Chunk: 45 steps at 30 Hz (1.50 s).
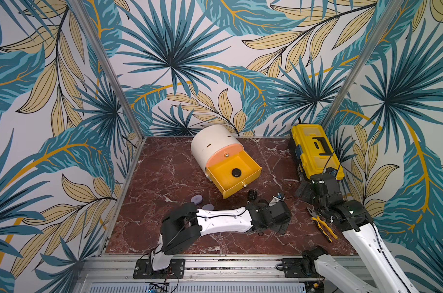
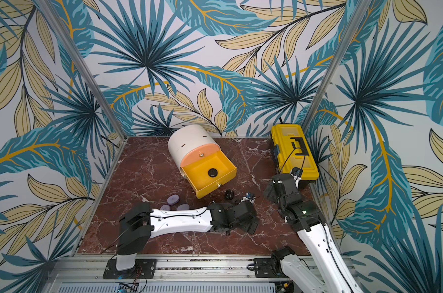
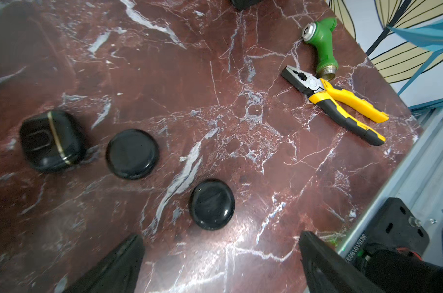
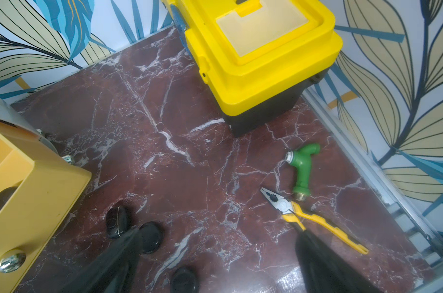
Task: Put the bluetooth earphones in the drawer according to color
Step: Pick up the Bluetooth earphone from the center of the board.
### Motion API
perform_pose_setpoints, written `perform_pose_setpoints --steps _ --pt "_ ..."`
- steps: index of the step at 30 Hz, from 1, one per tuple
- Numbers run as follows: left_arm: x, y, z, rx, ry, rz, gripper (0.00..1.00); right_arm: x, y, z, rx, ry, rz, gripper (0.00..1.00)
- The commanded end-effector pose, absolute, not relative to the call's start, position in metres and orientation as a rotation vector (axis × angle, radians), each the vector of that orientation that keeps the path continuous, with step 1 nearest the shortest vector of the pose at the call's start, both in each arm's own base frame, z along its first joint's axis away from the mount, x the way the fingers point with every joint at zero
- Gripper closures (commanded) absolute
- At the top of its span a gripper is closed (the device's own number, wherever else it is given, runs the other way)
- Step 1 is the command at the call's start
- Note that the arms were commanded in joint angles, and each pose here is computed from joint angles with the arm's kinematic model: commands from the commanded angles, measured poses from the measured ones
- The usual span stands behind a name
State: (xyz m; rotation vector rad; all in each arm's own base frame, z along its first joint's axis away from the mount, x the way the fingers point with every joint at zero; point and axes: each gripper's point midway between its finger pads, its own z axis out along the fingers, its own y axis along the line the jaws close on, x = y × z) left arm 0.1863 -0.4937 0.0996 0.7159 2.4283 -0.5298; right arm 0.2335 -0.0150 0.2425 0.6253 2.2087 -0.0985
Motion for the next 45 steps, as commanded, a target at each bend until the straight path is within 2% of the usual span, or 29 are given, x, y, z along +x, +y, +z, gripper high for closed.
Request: perform_pose_setpoints --steps 1,8,18,23,26,33,45 --pt "0.185 -0.499 0.085 0.806 2.455 -0.447 0.0 0.224 -0.021 0.25 0.636 2.204 -0.12 0.01" --pt "0.19 -0.509 0.054 0.851 2.479 -0.368 0.1 0.221 -0.023 0.251 0.628 2.206 -0.131 0.01" --pt "0.187 -0.509 0.027 0.877 2.526 -0.352 0.3 0.222 -0.022 0.249 0.631 2.214 -0.124 0.01" --pt "0.188 -0.51 0.027 0.885 2.52 -0.35 0.42 0.222 -0.021 0.247 0.629 2.223 -0.123 0.01" --pt "0.189 -0.508 0.032 0.886 2.511 -0.339 0.44 0.223 -0.02 0.242 0.63 2.238 -0.121 0.01" --pt "0.192 -0.502 0.076 0.874 2.439 -0.379 0.47 0.223 -0.019 0.231 0.636 2.27 -0.13 0.01" --pt "0.204 -0.45 0.195 0.759 2.257 -0.387 0.47 0.226 -0.02 0.206 0.658 2.317 -0.177 0.01"
